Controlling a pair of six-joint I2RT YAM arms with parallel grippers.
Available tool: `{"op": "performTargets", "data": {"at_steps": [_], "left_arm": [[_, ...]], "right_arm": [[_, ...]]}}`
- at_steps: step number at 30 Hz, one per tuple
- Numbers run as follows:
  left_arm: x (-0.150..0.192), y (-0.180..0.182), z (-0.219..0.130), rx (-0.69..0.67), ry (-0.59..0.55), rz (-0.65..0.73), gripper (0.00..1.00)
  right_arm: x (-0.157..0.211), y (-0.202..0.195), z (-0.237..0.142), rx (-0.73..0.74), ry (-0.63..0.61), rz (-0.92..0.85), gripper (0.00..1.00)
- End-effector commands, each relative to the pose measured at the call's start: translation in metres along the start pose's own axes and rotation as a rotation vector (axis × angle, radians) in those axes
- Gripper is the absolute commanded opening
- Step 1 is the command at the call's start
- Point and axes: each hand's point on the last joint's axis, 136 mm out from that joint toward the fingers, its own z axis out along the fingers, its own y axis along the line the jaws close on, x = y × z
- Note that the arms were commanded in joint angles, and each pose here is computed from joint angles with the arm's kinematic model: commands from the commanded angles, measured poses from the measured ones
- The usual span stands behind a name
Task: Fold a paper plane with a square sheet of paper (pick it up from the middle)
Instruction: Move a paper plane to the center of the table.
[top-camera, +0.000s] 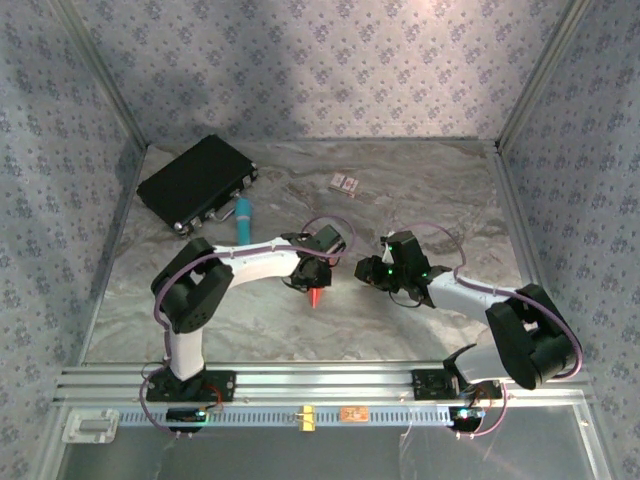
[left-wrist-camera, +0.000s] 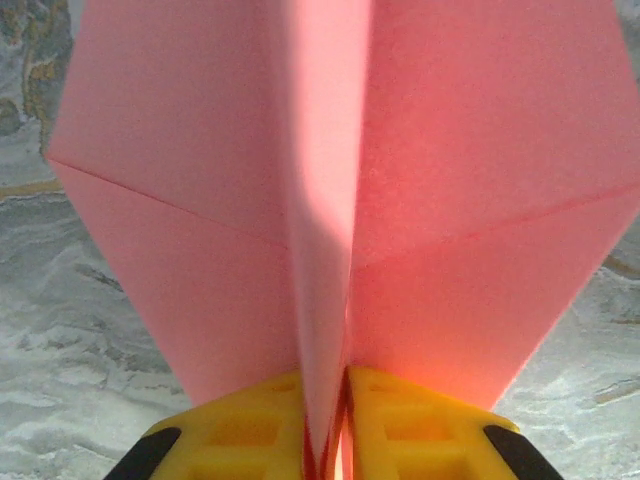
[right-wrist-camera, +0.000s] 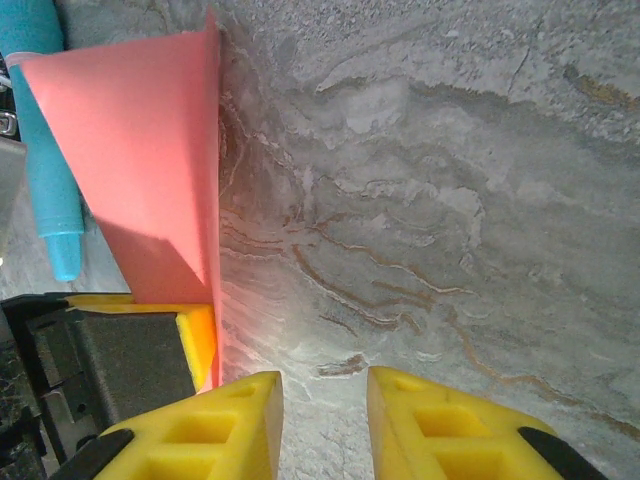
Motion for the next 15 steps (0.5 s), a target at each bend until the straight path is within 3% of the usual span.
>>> {"op": "performTargets", "data": {"at_steps": [1,15], "left_arm": [[0.0079,0.0082,0.007,-0.048,0.042,0.005,0.17],[0.0114,0.0096,0.0152,-0.087,0.075,-0.011,0.3]], "right_arm": [[-0.0007,-0.0015,0.0012,0.008,0.003,-0.01,0.3],[0.0001,-0.0056,-0.0035,0.013,-0.007,-0.006,0.3]]}}
